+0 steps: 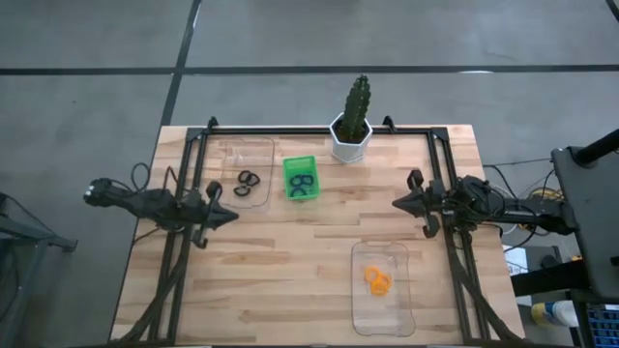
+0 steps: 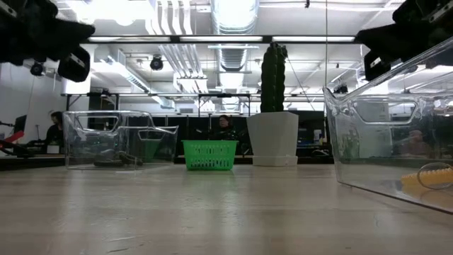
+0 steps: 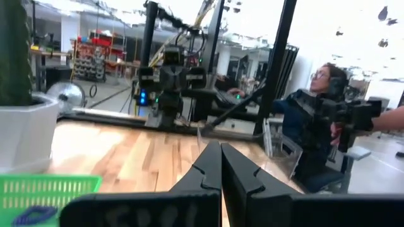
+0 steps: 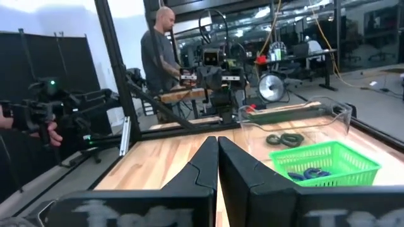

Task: Sort spring keychains
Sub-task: Return to Home Position

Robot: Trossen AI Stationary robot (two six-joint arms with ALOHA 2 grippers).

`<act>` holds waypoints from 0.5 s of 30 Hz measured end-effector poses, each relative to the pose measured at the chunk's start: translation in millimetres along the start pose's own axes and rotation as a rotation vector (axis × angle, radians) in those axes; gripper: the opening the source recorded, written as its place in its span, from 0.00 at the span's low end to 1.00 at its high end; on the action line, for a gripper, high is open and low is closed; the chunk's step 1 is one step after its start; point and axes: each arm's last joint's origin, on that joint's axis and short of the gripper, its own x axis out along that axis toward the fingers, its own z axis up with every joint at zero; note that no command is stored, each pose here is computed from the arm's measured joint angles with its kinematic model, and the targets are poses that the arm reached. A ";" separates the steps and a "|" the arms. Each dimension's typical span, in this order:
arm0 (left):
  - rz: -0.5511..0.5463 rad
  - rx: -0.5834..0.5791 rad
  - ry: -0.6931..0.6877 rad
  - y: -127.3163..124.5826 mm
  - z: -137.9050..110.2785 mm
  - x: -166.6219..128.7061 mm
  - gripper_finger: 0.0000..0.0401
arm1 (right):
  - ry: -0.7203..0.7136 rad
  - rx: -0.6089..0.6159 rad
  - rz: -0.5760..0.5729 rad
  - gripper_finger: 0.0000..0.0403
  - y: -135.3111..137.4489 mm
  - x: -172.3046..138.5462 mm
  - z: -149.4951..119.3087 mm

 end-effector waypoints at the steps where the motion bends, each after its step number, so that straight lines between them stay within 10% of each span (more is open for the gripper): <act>1: 0.001 -0.001 0.008 0.5 -4.1 0.4 0.00 | 0.003 0.001 0.005 0.02 -0.5 -0.8 -3.4; 15: 0.012 -0.066 0.055 2.1 -14.9 1.2 0.00 | 0.061 0.101 -0.002 0.02 -3.6 -3.3 -20.7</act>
